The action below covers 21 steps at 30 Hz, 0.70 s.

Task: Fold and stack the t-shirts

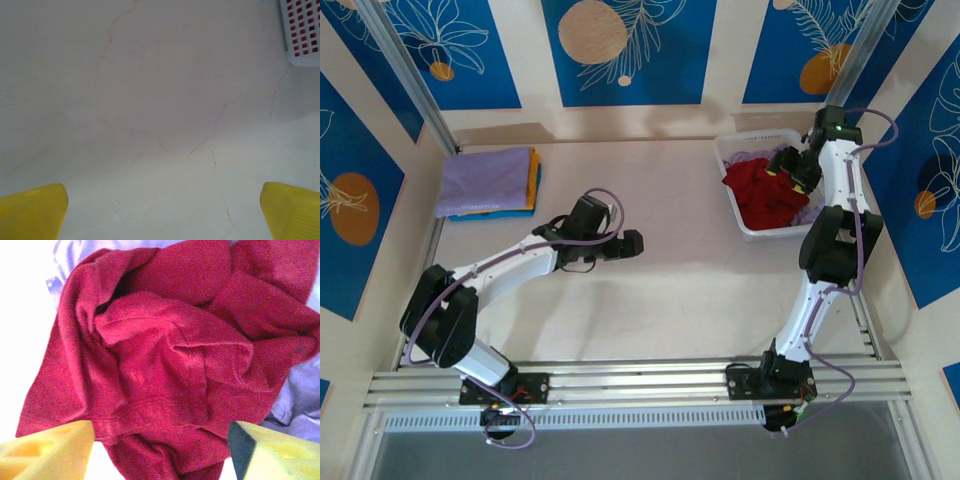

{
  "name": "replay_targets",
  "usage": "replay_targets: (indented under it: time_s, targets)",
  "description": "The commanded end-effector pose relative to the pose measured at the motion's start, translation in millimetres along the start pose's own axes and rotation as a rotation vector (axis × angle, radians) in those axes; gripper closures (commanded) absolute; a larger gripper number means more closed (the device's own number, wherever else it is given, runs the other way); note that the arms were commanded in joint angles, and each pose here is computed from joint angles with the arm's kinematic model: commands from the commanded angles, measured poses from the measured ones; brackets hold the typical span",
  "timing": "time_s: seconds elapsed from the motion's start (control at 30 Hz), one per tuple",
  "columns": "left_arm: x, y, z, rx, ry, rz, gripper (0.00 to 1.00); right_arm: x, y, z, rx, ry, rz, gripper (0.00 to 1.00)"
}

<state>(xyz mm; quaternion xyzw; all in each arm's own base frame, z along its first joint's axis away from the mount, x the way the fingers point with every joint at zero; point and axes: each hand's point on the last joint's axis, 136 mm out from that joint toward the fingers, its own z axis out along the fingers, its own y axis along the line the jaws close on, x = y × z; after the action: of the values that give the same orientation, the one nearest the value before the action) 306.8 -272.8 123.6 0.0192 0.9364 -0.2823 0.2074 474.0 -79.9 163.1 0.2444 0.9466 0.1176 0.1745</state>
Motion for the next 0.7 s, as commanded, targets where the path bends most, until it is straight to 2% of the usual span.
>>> replay_targets:
  time_s: [0.0, 0.2, 0.4, 0.47, 0.6, 0.67]
  targets:
    - [-8.0, -8.4, 2.0, 0.030, 0.002, 0.000, 0.02, 10.1, 0.7, 15.4, -0.009, 0.061, -0.020, 0.35]
    - [-6.1, -6.6, 8.4, 0.031, 0.013, -0.017, 0.02, 18.3, -4.6, 40.0, 0.037, 0.104, -0.034, 0.37]
    - [1.7, -1.9, 14.8, 0.023, 0.041, -0.029, 0.03, 23.6, -3.4, 68.2, 0.057, 0.143, -0.053, 0.48]
    - [2.6, -1.3, 15.3, 0.022, 0.045, -0.028, 0.04, 20.7, -1.9, 73.2, 0.061, 0.141, -0.055, 0.55]
    - [3.8, 0.1, 16.4, 0.017, 0.050, -0.026, 0.05, 18.8, 2.3, 81.0, 0.061, 0.151, -0.062, 0.64]
    - [4.2, 0.4, 16.2, 0.016, 0.052, -0.026, 0.05, 20.4, 2.1, 82.1, 0.070, 0.168, -0.062, 0.74]
